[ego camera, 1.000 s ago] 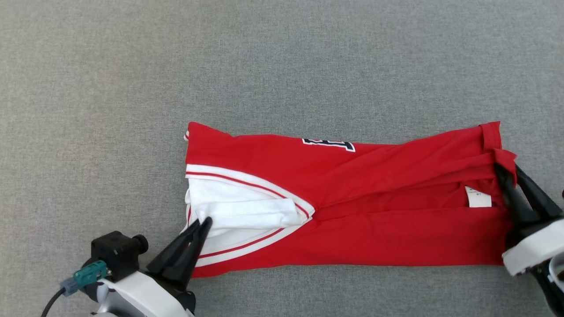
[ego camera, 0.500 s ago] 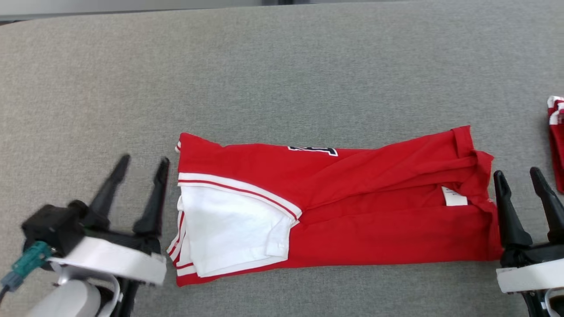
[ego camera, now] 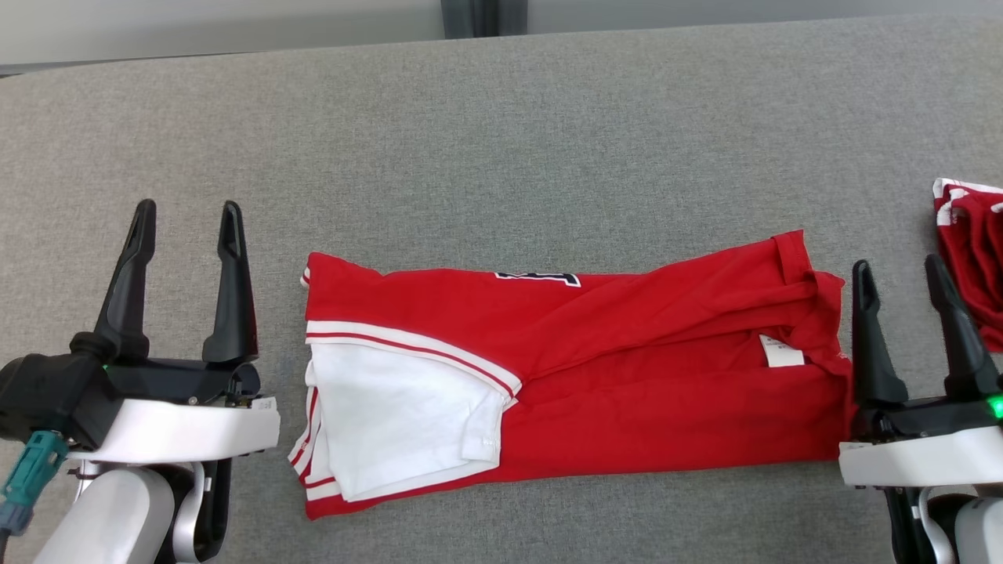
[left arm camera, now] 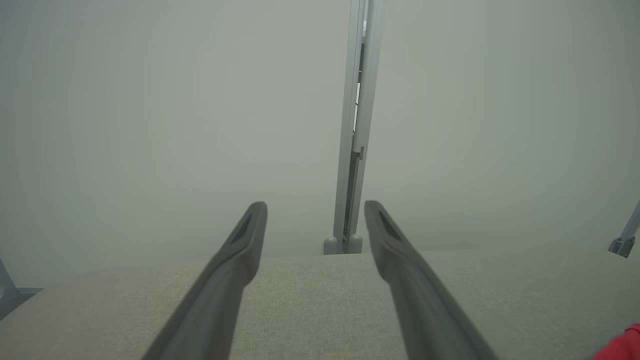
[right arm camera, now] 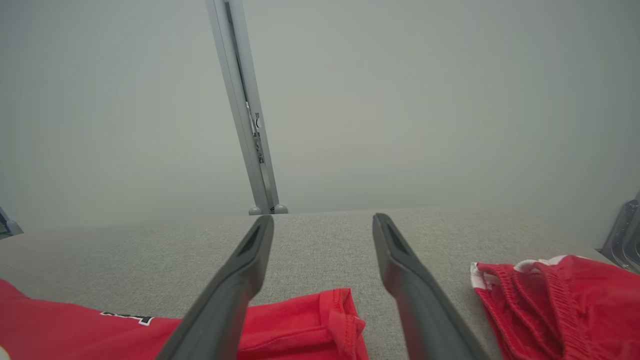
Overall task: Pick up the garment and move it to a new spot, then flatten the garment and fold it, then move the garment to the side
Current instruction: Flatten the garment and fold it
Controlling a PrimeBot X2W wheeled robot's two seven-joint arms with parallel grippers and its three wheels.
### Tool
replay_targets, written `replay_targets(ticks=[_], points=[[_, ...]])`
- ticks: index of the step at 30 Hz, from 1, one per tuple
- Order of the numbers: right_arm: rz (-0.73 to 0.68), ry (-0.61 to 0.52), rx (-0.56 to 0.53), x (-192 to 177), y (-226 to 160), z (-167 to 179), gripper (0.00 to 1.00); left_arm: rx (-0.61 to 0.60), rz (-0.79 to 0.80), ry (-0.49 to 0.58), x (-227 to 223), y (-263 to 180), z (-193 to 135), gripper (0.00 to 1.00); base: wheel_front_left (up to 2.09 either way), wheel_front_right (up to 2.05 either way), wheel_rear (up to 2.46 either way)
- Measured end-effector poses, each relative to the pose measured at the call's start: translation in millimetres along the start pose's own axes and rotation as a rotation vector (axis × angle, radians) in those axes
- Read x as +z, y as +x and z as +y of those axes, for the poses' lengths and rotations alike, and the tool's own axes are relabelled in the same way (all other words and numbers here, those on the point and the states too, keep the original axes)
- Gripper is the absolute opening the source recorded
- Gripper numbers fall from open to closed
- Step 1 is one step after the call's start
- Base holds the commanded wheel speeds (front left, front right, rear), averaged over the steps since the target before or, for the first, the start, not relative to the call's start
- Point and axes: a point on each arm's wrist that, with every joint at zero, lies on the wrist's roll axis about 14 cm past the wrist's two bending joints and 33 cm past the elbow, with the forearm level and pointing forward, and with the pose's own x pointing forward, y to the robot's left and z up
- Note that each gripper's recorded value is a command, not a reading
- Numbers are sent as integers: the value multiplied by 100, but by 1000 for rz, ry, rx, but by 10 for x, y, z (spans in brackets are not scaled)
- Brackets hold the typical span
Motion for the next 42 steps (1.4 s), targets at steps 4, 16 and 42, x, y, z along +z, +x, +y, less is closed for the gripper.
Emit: replay_targets(ticks=[4,16,42], points=[[29,8,-4,-102,-28,8,100,-12,28,35,-138,-41,57,100,0,0,0],[61,44,-9,-234,-31,32,100,-31,87,32,-386,-143,90,100,0,0,0],[409,134,-55,-1374,-101,-72,100,-59,154,21,-713,-137,63,100,0,0,0]])
